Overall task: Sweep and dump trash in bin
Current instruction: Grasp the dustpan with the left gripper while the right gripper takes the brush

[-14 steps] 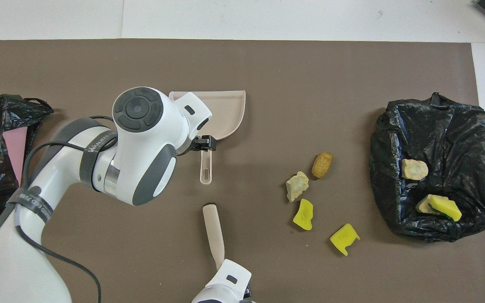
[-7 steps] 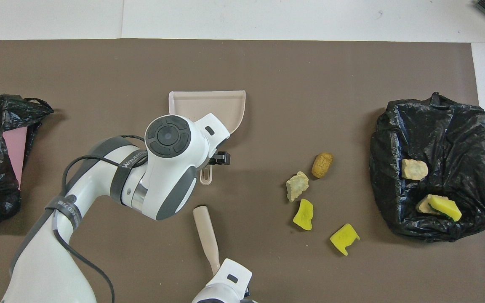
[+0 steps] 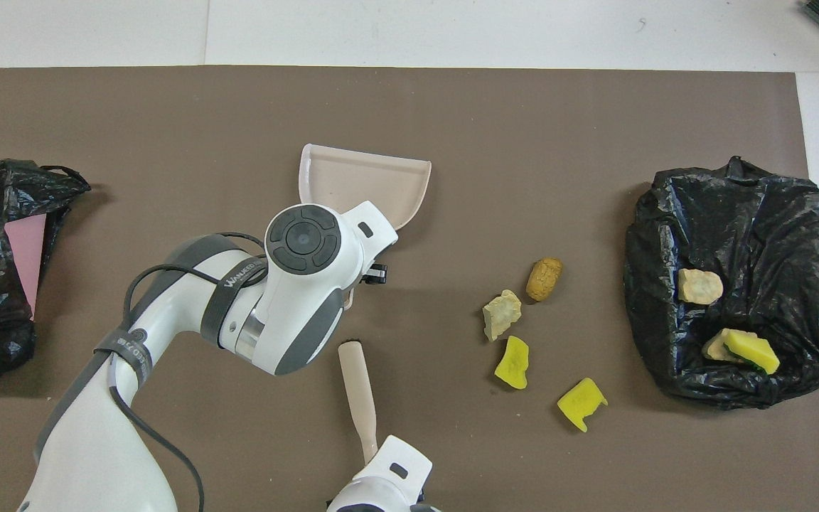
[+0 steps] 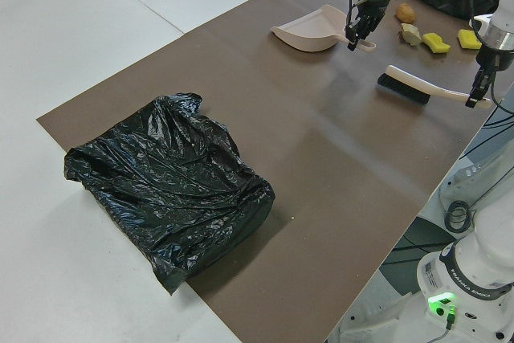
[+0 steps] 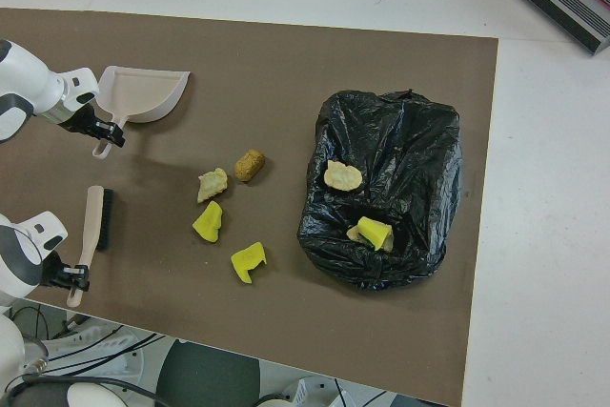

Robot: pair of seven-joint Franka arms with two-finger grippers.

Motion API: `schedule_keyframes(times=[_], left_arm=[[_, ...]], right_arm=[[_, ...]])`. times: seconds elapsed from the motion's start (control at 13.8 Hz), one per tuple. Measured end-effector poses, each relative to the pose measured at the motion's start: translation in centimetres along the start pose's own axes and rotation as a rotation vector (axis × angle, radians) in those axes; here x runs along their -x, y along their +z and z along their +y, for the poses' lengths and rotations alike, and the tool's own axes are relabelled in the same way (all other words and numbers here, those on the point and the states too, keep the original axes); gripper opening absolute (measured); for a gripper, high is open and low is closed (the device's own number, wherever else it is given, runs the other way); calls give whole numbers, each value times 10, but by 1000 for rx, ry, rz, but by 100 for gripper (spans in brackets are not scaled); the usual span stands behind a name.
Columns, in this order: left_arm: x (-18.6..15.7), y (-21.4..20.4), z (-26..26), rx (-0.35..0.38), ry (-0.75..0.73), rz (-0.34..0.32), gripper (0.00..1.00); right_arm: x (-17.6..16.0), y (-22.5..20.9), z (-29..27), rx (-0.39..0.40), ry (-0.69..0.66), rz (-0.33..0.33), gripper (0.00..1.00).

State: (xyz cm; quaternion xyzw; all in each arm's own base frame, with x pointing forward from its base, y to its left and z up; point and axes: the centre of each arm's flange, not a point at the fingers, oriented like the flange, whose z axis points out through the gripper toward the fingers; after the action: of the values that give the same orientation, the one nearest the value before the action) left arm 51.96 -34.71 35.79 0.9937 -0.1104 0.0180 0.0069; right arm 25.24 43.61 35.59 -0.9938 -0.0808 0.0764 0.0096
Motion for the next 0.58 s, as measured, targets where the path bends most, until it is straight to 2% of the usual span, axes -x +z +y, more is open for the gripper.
schedule_keyframes(times=[0.36, 0.58], left_arm=[[-20, -28, -42, -7, 98, 33, 32], [-29, -61, -94, -16, 265, 22, 32]], right_arm=[[4, -76, 60, 61, 127, 6, 27], [11, -92, 105, 109, 225, -12, 27]])
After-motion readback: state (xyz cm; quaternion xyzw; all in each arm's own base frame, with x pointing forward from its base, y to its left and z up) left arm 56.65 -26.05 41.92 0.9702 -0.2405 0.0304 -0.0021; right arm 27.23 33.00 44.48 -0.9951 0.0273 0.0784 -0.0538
